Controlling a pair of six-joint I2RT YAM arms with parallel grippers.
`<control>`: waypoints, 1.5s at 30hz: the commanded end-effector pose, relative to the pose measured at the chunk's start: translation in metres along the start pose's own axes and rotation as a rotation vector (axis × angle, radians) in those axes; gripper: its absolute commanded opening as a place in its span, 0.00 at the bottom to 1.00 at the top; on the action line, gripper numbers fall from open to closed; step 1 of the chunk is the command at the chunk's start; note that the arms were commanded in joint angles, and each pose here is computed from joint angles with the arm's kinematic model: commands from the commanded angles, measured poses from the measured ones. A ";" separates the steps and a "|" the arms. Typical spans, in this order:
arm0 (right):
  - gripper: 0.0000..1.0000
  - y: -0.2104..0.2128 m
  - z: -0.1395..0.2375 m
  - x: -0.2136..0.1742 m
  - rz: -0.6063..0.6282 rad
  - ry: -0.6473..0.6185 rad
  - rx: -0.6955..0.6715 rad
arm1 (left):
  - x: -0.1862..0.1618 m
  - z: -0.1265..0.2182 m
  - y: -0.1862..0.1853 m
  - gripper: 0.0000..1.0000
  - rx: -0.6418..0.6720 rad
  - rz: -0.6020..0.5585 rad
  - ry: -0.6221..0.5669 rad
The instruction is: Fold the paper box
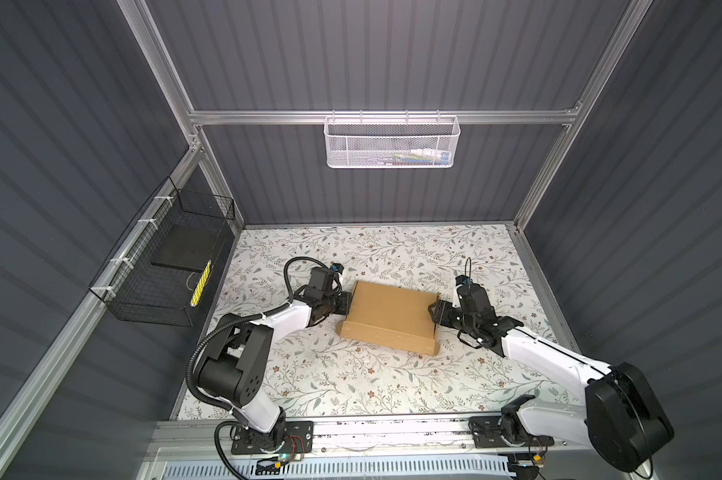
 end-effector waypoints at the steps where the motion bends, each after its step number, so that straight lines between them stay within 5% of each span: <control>1: 0.63 -0.007 0.004 -0.006 -0.035 0.009 -0.019 | -0.003 0.000 0.003 0.00 0.018 0.014 0.010; 23: 0.74 -0.019 -0.013 -0.029 -0.241 0.036 0.131 | -0.012 -0.003 0.010 0.00 -0.015 0.078 -0.017; 45: 0.75 -0.018 -0.028 -0.034 -0.294 0.049 0.183 | -0.020 0.000 0.022 0.00 -0.011 0.118 -0.024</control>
Point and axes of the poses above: each gripper's point midway between its finger pads, its own z axis back along the fingers, its own y axis along the line the jaws close on, x = y × z, the point moved 5 cm from there along z, back along the fingers, and after that the axes turned 5 degrees about z, right-handed, at the moved point
